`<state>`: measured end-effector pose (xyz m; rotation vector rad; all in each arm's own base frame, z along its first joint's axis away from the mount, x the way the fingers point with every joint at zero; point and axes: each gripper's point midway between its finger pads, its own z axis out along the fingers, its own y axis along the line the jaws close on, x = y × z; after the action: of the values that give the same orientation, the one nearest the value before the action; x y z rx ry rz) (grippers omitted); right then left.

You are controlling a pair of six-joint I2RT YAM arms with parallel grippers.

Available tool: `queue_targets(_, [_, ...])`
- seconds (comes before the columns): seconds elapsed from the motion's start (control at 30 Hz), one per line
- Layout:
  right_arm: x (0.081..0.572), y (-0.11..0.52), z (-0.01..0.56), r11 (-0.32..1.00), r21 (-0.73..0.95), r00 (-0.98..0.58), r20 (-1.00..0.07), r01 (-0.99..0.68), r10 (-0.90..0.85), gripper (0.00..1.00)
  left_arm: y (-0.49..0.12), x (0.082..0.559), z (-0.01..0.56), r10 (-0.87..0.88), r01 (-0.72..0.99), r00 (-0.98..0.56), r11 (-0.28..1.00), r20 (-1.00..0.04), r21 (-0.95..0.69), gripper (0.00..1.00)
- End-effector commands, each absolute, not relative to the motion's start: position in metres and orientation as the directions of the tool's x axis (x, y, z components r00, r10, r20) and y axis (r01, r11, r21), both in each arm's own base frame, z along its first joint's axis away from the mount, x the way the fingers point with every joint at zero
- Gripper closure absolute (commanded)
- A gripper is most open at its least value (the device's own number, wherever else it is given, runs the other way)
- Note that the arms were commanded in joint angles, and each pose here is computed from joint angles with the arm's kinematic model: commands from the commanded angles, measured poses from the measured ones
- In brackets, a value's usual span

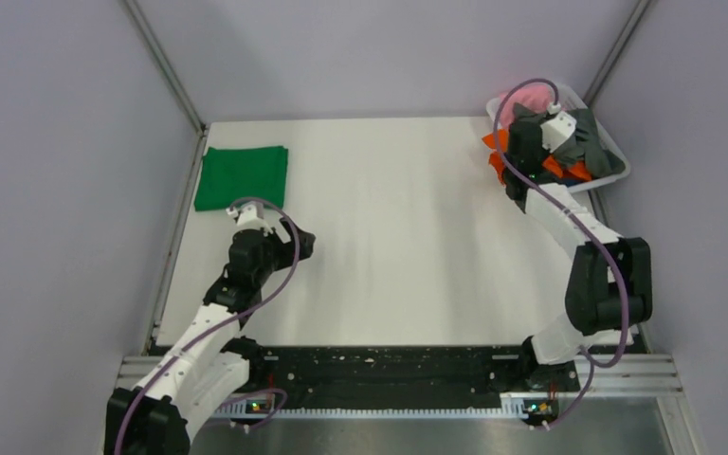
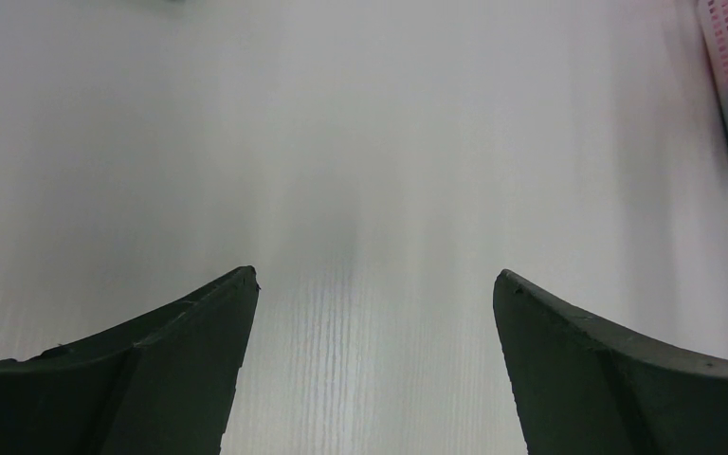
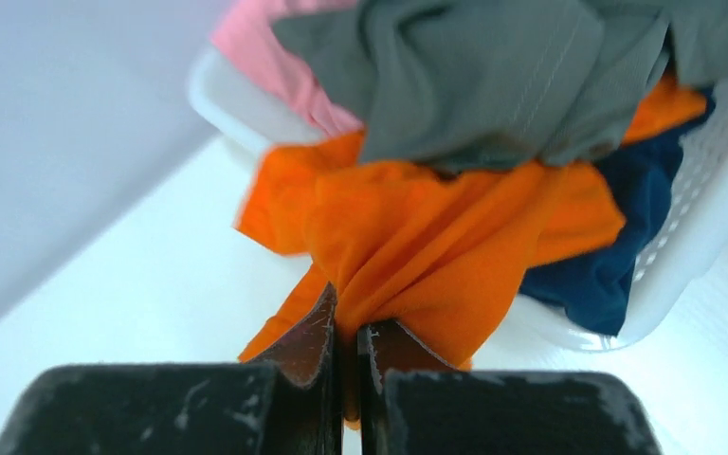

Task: Fold and stack the t-shirts
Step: Grab crumpled tshirt from bin with the right arm, then move the tshirt to the center of the board

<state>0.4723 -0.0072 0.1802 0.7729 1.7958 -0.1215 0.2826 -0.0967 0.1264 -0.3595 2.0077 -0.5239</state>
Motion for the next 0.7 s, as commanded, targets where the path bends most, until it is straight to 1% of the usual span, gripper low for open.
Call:
queue_targets(0.0, [0.481,-0.009,0.3,0.811,0.389,0.04,-0.909,0.437,0.415,1.0,-0.101,0.291,0.153,-0.471,0.019,-0.408,0.852,-0.782,-0.523,0.01])
queue_targets(0.2, [0.483,-0.025,0.393,0.821,0.388,0.188,-0.922,0.419,0.34,1.0,-0.099,0.291,0.152,-0.474,0.011,-0.402,0.853,-0.784,-0.521,0.01])
queue_targets(0.4, [0.475,-0.03,0.474,0.83,0.414,0.317,-0.898,0.373,0.306,1.0,-0.098,0.292,0.149,-0.472,0.001,-0.41,0.855,-0.78,-0.518,0.01])
queue_targets(0.53, [0.468,-0.024,0.521,0.855,0.425,0.384,-0.873,0.299,0.3,1.0,-0.099,0.292,0.148,-0.472,0.0,-0.411,0.855,-0.78,-0.518,0.01])
queue_targets(0.67, [0.466,-0.009,0.558,0.881,0.433,0.412,-0.85,0.191,0.328,1.0,-0.099,0.293,0.147,-0.471,-0.002,-0.414,0.856,-0.778,-0.517,0.01])
